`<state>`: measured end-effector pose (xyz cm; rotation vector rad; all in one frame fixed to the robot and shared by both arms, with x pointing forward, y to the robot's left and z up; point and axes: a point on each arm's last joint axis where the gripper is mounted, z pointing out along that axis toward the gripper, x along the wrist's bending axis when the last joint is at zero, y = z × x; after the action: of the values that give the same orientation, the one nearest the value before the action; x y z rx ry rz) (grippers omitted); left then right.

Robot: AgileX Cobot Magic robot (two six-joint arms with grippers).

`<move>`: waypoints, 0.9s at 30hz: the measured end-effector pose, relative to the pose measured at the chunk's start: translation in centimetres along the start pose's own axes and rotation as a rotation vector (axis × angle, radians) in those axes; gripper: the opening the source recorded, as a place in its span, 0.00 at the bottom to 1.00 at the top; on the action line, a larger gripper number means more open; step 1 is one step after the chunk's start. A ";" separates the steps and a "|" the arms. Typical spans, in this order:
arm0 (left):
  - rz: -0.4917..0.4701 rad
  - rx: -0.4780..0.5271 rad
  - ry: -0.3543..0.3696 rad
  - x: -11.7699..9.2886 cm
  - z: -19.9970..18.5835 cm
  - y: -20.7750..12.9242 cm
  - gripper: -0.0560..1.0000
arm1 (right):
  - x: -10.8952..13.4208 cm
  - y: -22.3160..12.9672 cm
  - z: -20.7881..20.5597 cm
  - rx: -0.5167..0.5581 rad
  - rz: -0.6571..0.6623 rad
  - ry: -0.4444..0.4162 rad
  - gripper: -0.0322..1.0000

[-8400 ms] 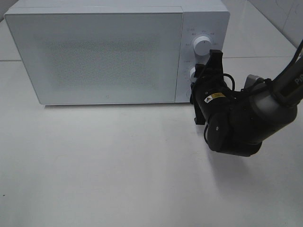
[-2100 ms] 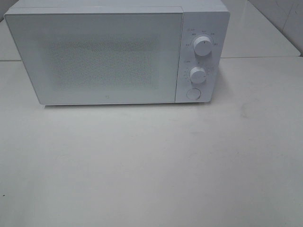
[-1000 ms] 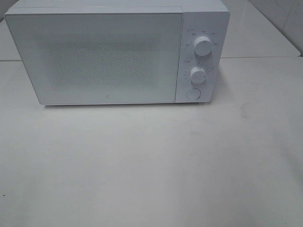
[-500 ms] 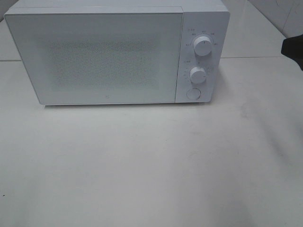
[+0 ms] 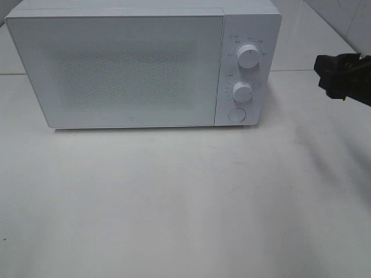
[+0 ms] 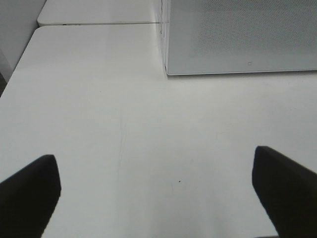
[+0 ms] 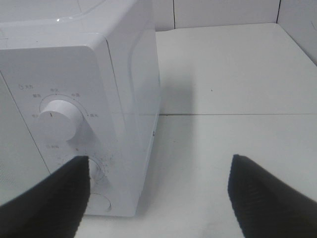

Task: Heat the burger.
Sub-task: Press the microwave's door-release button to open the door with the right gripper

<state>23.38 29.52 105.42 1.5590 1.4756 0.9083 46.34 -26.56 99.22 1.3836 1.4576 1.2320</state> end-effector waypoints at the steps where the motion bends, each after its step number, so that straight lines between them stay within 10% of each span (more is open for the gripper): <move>1: 0.000 0.000 0.000 0.0 0.0 0.0 0.99 | 0.0 0.0 0.0 0.000 0.000 0.000 0.76; 27: 0.000 0.000 0.000 0.0 0.0 0.0 0.99 | 5.4 -8.9 1.3 0.041 -0.083 -0.033 0.76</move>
<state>23.38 29.52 105.42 1.5590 1.4756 0.9083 44.68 -20.56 90.74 1.3503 1.5091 1.1278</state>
